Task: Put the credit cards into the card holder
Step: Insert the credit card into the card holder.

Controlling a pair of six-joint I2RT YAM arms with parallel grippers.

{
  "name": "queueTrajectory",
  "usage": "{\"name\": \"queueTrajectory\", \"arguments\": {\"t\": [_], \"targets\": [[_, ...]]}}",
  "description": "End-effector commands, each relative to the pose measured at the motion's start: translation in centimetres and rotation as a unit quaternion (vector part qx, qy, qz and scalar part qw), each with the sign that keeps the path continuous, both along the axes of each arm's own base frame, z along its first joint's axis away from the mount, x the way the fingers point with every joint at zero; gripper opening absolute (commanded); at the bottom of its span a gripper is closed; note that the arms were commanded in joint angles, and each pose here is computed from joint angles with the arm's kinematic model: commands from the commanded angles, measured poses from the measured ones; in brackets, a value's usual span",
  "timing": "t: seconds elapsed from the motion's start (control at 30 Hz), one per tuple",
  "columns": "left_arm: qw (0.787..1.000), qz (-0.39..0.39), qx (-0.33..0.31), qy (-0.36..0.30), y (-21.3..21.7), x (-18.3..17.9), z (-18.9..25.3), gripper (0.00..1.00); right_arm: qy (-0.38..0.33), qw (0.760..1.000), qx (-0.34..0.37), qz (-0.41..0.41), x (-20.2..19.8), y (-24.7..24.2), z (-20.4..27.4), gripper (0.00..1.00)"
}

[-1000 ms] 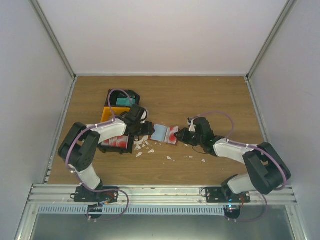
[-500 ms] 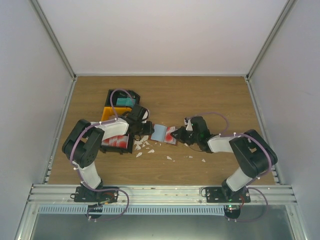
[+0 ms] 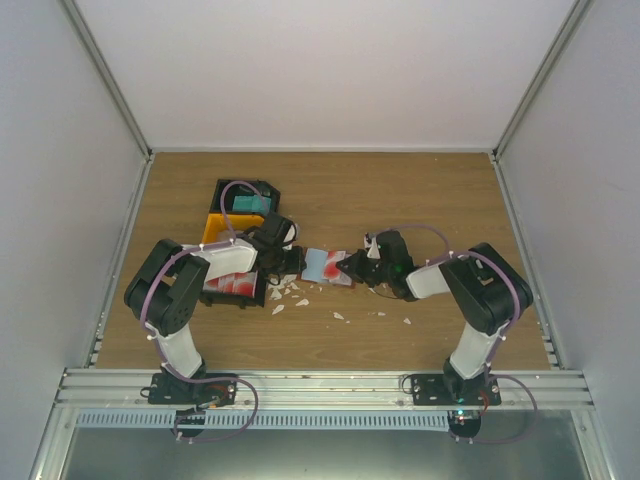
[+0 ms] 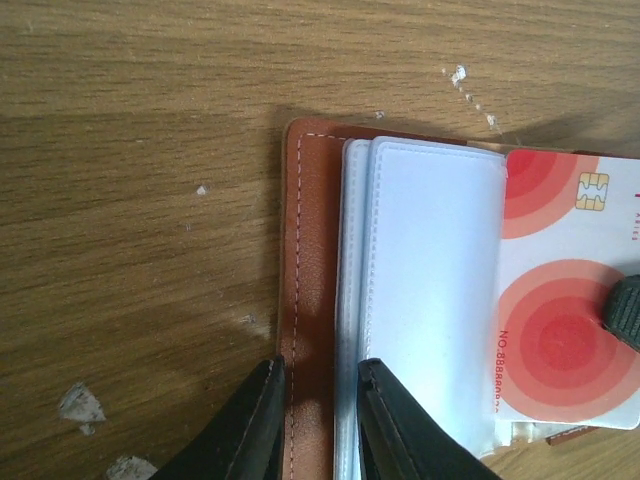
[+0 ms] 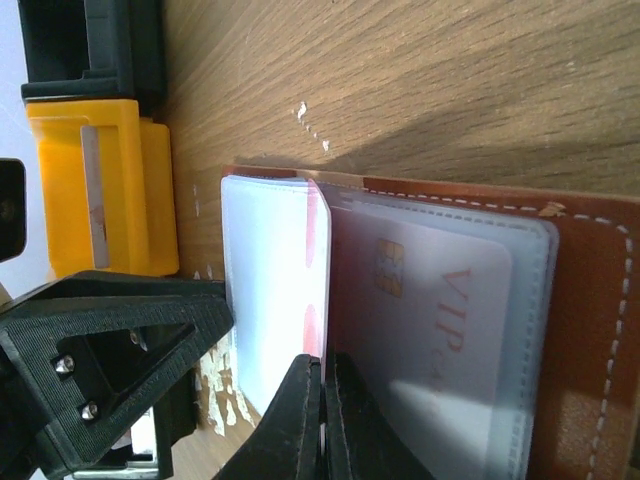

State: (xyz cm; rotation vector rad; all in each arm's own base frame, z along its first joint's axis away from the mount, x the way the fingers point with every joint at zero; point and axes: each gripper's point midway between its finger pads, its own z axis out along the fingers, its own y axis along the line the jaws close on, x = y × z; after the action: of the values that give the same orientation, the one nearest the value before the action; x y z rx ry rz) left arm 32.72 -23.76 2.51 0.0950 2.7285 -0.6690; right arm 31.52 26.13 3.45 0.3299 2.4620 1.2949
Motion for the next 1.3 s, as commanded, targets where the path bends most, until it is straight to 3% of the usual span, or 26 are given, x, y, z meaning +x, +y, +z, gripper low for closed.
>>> {"name": "queueTrajectory", "arguments": {"t": [0.0,0.6,1.27], "targets": [[1.000,-0.020,-0.014,-0.004,-0.8,-0.4,-0.3,0.23,0.018,1.000,0.005,-0.013,0.1,-0.3,-1.2,0.00],[1.000,-0.018,-0.003,0.002,-0.4,-0.5,-1.0,0.18,0.061,0.998,0.006,0.016,-2.6,0.2,-3.2,0.00],[0.999,-0.036,-0.017,0.018,-0.9,-1.4,-1.4,0.11,0.035,0.997,0.022,0.071,-1.4,4.0,-3.5,0.02]]}}
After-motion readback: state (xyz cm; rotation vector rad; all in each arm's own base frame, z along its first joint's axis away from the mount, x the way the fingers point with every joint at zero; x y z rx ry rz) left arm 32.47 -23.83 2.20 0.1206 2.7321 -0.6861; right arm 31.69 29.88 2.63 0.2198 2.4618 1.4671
